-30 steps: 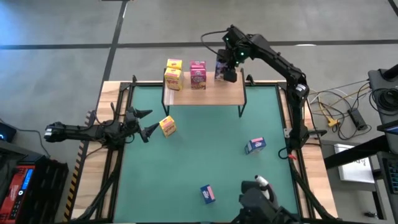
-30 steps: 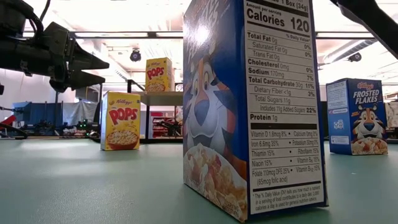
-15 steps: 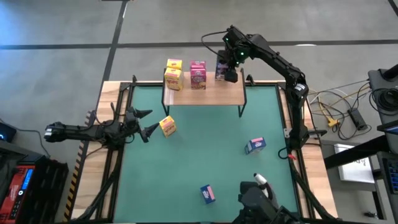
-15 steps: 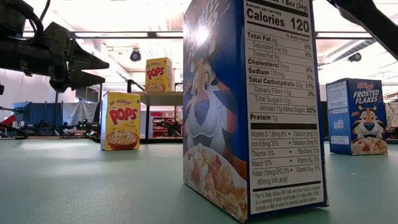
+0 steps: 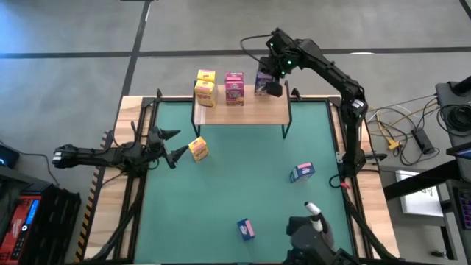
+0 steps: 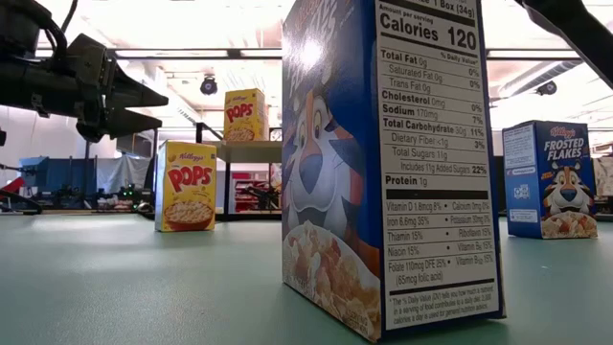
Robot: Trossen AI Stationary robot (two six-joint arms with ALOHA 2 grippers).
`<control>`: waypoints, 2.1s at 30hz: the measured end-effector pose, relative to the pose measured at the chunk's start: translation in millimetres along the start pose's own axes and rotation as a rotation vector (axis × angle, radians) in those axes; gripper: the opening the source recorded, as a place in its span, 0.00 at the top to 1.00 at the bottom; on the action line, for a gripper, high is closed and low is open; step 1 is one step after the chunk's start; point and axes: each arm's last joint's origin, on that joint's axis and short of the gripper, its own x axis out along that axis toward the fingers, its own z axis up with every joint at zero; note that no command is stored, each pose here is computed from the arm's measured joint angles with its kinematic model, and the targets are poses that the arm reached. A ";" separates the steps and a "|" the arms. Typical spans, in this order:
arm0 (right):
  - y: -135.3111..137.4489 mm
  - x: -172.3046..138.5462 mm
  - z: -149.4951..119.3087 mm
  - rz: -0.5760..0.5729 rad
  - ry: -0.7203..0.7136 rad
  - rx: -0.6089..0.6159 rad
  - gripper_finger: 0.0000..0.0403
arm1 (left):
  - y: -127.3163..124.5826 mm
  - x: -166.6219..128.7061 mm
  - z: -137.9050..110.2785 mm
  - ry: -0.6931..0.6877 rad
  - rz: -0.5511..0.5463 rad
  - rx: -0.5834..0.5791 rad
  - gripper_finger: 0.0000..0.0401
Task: Stack cereal on shelf
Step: Put the bottom blue cereal box on the shelf
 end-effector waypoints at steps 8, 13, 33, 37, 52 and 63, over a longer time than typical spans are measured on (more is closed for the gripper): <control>5.4 -24.8 1.2 -0.039 -0.037 -0.021 0.05 | 0.0 0.0 0.0 0.000 0.000 0.000 0.04; 8.9 -42.9 0.7 -0.099 -0.041 0.001 0.05 | 0.0 0.0 0.0 0.000 0.000 0.000 0.04; 56.9 -69.9 -9.2 -0.080 0.186 0.365 0.05 | 0.0 0.0 0.0 0.000 0.000 0.000 0.04; 81.1 -53.7 -5.4 -0.025 0.273 0.427 0.05 | 0.0 0.0 0.0 0.000 0.000 0.000 0.04; 219.4 -0.8 15.9 0.002 0.457 0.483 0.05 | 0.0 0.0 0.0 0.000 0.000 0.000 0.04; 346.4 15.6 15.4 -0.025 0.295 0.504 0.05 | 0.0 0.0 0.0 0.000 0.000 0.000 0.04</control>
